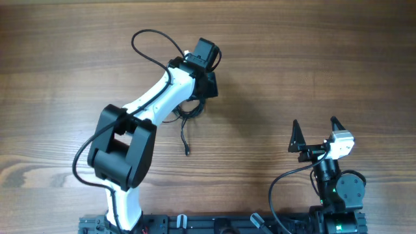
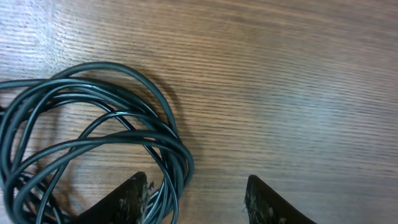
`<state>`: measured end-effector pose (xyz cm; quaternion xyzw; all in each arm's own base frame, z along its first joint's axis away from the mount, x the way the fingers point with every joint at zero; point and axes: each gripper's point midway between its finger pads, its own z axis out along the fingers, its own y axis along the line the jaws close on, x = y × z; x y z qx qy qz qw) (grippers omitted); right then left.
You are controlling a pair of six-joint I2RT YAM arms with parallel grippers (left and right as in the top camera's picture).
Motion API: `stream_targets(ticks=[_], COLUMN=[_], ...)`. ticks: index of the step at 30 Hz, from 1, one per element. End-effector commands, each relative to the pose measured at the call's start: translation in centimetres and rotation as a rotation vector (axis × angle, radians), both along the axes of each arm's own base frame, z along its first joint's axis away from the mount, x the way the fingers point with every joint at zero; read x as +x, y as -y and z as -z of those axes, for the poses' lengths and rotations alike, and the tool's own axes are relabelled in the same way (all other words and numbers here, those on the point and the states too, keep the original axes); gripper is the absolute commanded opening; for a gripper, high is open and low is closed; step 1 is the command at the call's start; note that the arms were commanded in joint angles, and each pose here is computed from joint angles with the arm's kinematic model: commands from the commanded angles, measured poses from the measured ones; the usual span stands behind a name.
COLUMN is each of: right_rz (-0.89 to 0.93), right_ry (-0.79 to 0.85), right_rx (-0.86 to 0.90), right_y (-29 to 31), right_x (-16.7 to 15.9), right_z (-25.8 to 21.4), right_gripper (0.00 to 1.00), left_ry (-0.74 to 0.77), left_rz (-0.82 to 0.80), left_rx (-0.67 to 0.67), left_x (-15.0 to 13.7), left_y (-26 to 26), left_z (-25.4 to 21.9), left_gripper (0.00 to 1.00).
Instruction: Untangle cables
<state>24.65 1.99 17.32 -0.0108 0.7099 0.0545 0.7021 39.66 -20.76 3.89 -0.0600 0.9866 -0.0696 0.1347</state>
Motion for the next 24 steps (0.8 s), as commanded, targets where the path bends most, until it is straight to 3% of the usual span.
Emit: stream_targets(ticks=[1, 24], right_rz=[0.02, 0.02], right_ry=[0.003, 0.003], right_rx=[-0.009, -0.009], right_y=[0.4, 0.4], right_x=[0.0, 0.0], right_z=[0.0, 0.0], right_gripper=[1.0, 1.0], left_ry=[-0.015, 0.001], left_rz=[-0.024, -0.038], left_rx=[0.02, 0.046], left_x=[0.3, 1.5], left_y=[-0.3, -0.2], left_z=[1.3, 4.4], left_gripper=[0.54, 0.58])
